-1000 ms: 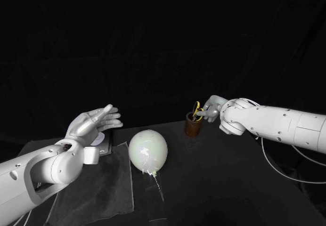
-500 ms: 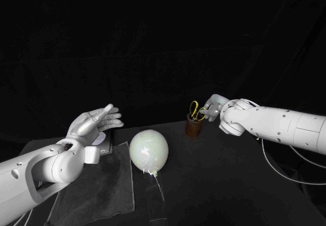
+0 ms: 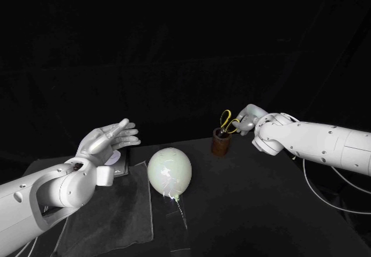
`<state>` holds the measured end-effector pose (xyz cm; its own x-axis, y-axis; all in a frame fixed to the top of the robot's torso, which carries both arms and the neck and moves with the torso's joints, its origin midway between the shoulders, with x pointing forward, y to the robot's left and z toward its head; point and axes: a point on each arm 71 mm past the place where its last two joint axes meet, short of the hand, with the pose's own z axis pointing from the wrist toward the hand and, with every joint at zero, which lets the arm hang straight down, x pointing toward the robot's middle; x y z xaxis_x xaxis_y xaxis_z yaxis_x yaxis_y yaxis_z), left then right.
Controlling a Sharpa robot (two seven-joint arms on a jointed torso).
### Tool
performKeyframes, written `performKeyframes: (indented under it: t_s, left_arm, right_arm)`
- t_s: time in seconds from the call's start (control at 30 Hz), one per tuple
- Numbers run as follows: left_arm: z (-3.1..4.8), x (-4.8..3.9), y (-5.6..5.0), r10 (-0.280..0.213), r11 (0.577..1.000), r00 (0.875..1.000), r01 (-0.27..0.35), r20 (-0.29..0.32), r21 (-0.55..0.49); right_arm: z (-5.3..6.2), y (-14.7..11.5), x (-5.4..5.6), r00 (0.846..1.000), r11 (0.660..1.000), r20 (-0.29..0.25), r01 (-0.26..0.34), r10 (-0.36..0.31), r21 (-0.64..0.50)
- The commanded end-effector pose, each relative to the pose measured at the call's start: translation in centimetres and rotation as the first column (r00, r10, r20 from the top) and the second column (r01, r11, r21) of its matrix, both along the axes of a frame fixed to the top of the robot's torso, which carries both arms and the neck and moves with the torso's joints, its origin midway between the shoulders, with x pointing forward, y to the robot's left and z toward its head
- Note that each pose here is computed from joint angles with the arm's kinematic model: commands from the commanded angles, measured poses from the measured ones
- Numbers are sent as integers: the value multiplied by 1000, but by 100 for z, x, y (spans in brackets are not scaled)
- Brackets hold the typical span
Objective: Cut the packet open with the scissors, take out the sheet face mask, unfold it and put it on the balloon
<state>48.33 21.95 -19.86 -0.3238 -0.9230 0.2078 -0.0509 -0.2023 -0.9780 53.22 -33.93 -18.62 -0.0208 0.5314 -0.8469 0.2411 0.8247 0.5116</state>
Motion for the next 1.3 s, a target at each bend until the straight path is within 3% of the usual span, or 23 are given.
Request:
performKeyframes:
  t_s: [0.03, 0.17, 0.37, 0.5, 0.63, 0.77, 0.97, 1.1, 1.3]
  left_arm:
    - [9, 0, -21, -15, 1000, 1000, 15, -1, -17]
    - [3, 9, -15, -13, 1000, 1000, 13, -3, -17]
    - [-20, 35, -5, -9, 1000, 1000, 9, -6, -12]
    - [-33, 54, 3, -12, 1000, 1000, 12, -6, -13]
    - [-50, 99, 24, -50, 999, 999, 50, 6, -2]
    - [-80, 181, 58, -81, 996, 997, 80, 18, 26]
    - [-126, 333, 124, -83, 994, 996, 81, 26, 67]
    - [-122, 442, 186, -67, 993, 997, 63, 38, 96]
    - [-12, 678, 300, -86, 965, 991, 58, 99, 254]
  right_arm:
    - [99, -25, -22, 996, 999, 88, 12, -16, 48]
    - [206, -94, -92, 996, 996, 79, 23, -30, 90]
    - [426, -233, -209, 998, 981, -23, 63, -59, 186]
    - [562, -248, -253, 997, 969, -62, 69, -56, 238]
    - [680, -191, -300, 996, 952, -86, 58, -34, 301]
    - [747, -8, -279, 998, 924, -67, 32, -7, 381]
    - [751, 382, -171, 1000, 876, 5, 10, -13, 482]
    - [692, 621, -101, 1000, 859, 20, -6, -5, 512]
    - [496, 1024, -59, 999, 830, 24, -45, 38, 555]
